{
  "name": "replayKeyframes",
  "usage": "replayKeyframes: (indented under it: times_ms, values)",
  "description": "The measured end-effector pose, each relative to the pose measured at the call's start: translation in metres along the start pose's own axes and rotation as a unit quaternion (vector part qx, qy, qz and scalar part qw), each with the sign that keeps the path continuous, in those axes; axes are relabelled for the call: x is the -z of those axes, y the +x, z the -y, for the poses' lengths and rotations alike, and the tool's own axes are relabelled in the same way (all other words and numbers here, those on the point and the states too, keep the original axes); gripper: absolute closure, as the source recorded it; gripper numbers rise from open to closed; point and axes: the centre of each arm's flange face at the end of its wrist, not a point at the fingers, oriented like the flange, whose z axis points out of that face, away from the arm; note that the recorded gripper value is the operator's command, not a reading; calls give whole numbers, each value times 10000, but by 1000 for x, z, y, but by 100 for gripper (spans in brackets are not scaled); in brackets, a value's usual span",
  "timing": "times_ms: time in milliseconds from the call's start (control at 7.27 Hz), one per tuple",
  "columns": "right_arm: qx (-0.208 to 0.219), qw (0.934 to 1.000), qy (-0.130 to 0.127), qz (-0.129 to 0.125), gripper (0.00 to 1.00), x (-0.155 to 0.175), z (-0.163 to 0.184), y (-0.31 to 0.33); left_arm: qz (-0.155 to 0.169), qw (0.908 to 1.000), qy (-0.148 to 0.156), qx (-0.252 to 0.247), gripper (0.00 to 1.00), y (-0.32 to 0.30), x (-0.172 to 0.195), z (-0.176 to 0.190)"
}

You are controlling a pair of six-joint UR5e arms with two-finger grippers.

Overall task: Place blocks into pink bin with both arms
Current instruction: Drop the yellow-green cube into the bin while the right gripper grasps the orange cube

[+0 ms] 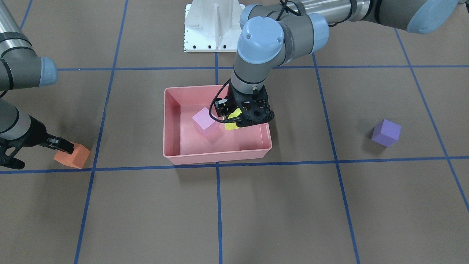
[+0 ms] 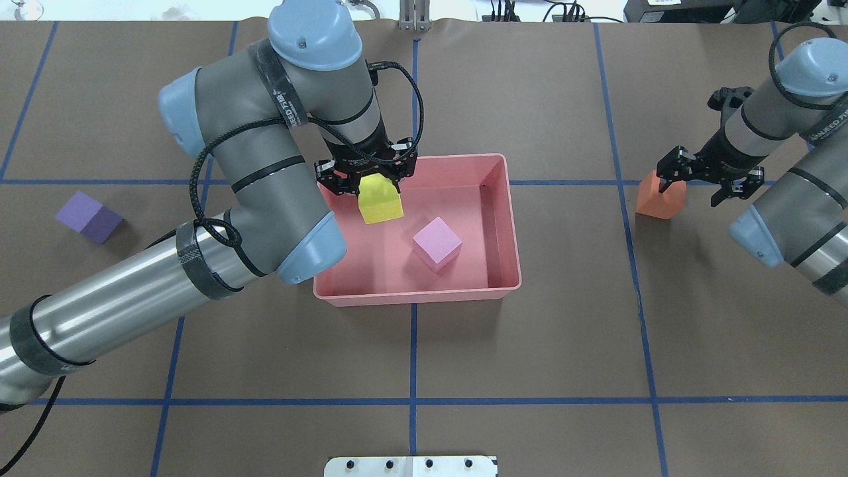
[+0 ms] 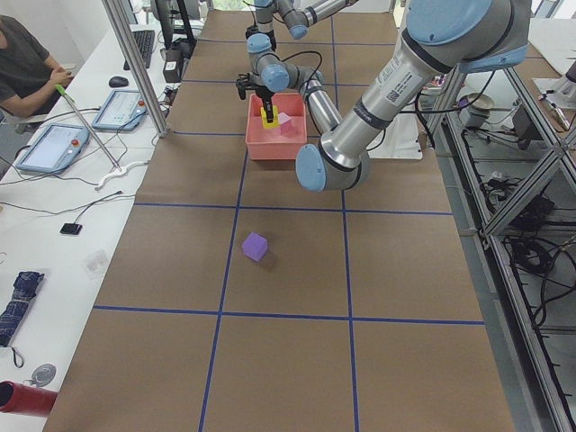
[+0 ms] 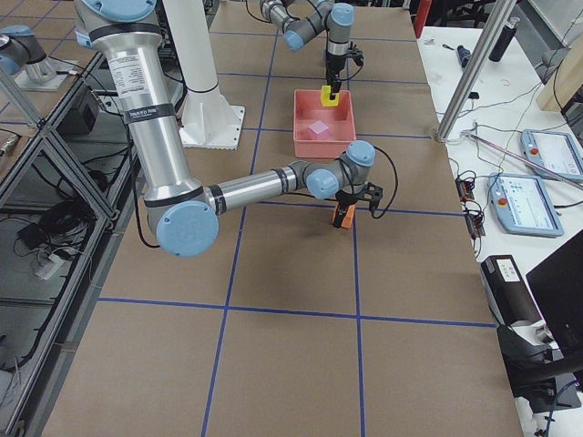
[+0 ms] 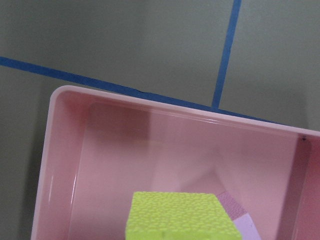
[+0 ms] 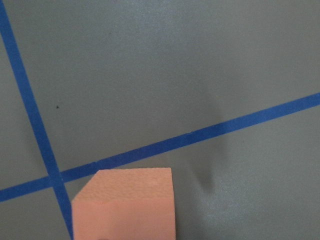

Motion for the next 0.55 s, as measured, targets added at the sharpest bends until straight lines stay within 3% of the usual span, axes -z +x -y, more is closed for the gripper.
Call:
replayKeyframes:
  times_ms: [413,550]
  values:
    - [138,9998,93,142,1,18,-11,-7,61,10000,-4,3,97,-5,-8,-2]
    - [125,9998,95,115,1,16,-11,-4,106,9999,13,-20,51,-5,-15,-6]
